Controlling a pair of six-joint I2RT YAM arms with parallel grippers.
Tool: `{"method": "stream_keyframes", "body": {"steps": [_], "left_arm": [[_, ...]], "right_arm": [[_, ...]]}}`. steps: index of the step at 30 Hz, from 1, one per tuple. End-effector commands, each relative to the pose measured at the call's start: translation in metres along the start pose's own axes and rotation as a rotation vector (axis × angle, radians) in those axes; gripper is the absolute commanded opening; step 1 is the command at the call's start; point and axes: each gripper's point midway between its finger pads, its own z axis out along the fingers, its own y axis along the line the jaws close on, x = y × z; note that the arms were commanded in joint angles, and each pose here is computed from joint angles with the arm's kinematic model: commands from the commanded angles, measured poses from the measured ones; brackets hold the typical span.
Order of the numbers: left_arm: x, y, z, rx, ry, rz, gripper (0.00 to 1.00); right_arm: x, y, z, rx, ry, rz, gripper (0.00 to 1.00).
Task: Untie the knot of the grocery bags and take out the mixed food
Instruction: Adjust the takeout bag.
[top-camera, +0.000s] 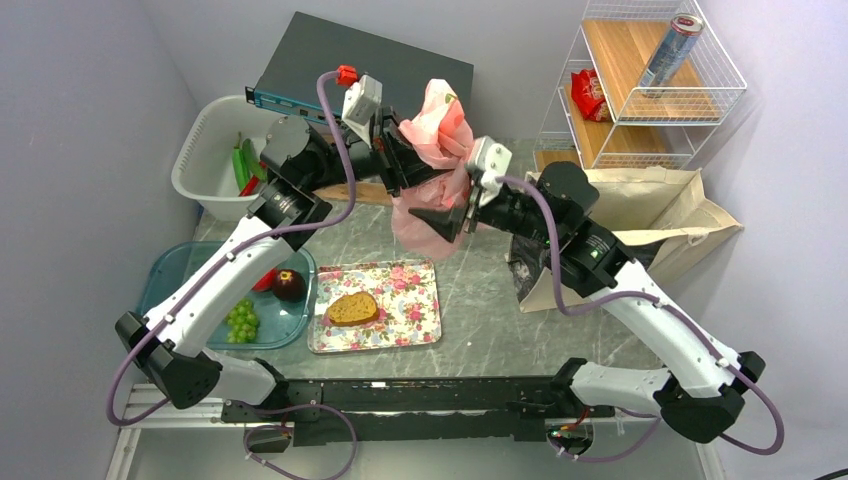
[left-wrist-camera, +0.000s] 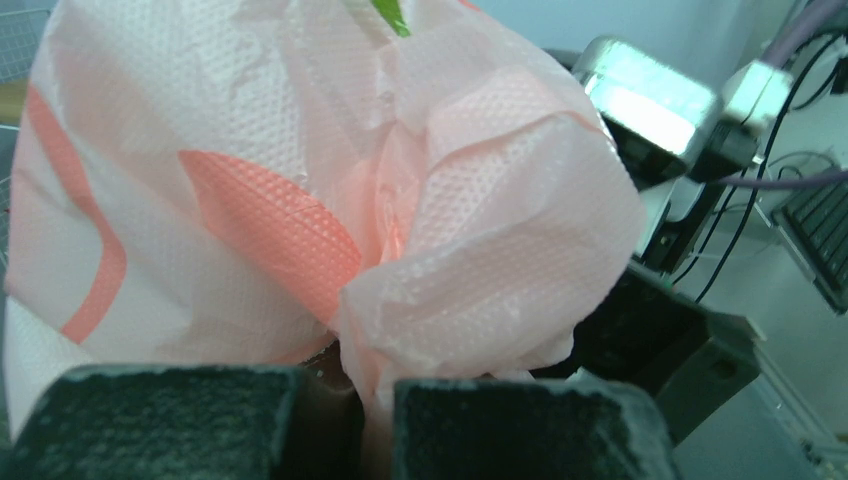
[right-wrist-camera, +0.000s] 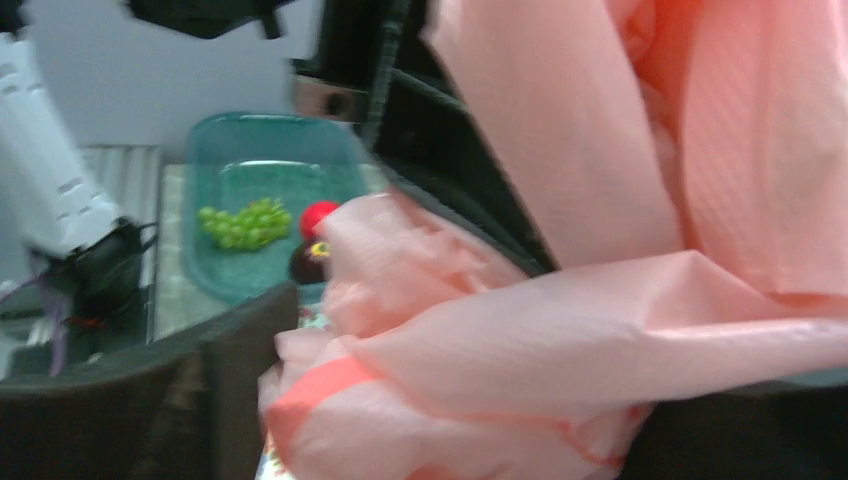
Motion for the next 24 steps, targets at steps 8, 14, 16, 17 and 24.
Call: {"method": "stream_keyframes", "body": {"steps": [8,14,16,17,24], "left_arm": [[-0.019,-0.059,-0.042,0.214,0.018,0.346,0.12],[0.103,-0.068,-0.095,0.348,0.413,0.426,0.21],[0.155,-0.067,-0.132,0.367,0.629,0.447,0.21],[0.167,-0.064,-0.145,0.37,0.695,0.481,0.22],[0.061,-0.021,-0.153,-0.047,0.497,0.383,0.82]], "right_arm": [[0.032,-0.046,-0.046,0.228,0.078,0.202,0.0],[0.015,-0.067,-0.058,0.288,0.062,0.07,0.0],[0.009,-0.069,-0.06,0.277,0.06,0.004,0.0],[0.008,-0.067,-0.061,0.259,0.065,-0.037,0.0],[0.029,-0.043,-0.077,0.101,0.164,-0.391,0.0]]}}
